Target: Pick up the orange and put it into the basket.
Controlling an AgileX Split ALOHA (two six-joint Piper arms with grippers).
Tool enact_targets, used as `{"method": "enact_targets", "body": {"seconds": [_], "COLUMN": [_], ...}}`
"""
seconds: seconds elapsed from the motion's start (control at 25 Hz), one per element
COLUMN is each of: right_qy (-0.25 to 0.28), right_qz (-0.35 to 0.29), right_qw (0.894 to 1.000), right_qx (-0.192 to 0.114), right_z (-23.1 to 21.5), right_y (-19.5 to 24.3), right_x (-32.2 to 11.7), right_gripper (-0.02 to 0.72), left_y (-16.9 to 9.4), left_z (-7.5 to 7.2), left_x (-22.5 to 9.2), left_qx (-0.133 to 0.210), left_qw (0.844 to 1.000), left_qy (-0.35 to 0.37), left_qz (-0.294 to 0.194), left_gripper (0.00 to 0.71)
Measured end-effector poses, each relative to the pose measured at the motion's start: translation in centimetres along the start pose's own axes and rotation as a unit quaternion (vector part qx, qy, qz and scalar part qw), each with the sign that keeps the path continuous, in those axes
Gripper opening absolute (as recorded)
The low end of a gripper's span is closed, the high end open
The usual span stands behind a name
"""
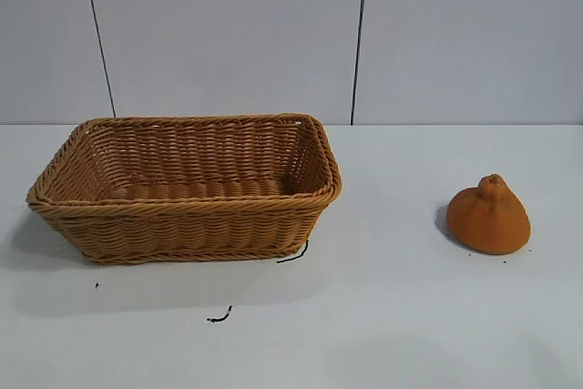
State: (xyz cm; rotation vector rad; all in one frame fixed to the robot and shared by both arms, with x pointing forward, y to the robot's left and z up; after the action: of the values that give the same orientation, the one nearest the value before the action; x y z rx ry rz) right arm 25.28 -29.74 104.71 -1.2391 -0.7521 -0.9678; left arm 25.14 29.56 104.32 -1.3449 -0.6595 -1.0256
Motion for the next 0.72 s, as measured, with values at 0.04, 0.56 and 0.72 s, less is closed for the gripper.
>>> {"method": "enact_targets", "body": {"seconds": [0.04, 0.56, 0.72], "right_qy": [0.0, 0.012, 0.02], "right_qz": [0.0, 0.111, 0.192], "right_qw": [1.0, 0.993, 0.98], "right_qx": [0.0, -0.027, -0.041], "right_z": [0.0, 0.9, 1.8], "right_y": [0.0, 3.7, 8.2], "right_x": [0.0, 4.6, 8.4], "right_gripper": [0.667, 0.667, 0.667], "left_y": [0.0, 0.0, 0.0], "left_z": [0.0, 0.0, 0.0], "left_x": [0.0, 0.0, 0.0], "left_qx": [0.0, 0.0, 0.0], "left_qw": [1.0, 1.0, 1.0], "left_qy": [0.0, 0.0, 0.0], "left_qz": [0.0, 0.0, 0.0], "left_gripper": [0.639, 0.639, 0.639]}}
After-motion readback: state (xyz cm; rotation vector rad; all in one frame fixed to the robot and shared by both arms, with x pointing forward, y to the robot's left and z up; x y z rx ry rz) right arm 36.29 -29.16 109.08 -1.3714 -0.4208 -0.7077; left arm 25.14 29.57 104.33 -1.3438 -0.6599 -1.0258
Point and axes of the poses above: a point on each arm's last joint axis where the gripper is mounted, y pointing out along that axis toward the gripper, z along the wrist's bending axis when the last joint is at zero, x = y × z, the point moved 2 cm from there along y, pointing out along that axis toward the gripper, and after that the axes turned 13 degrees about y, right-handed, at the moved point
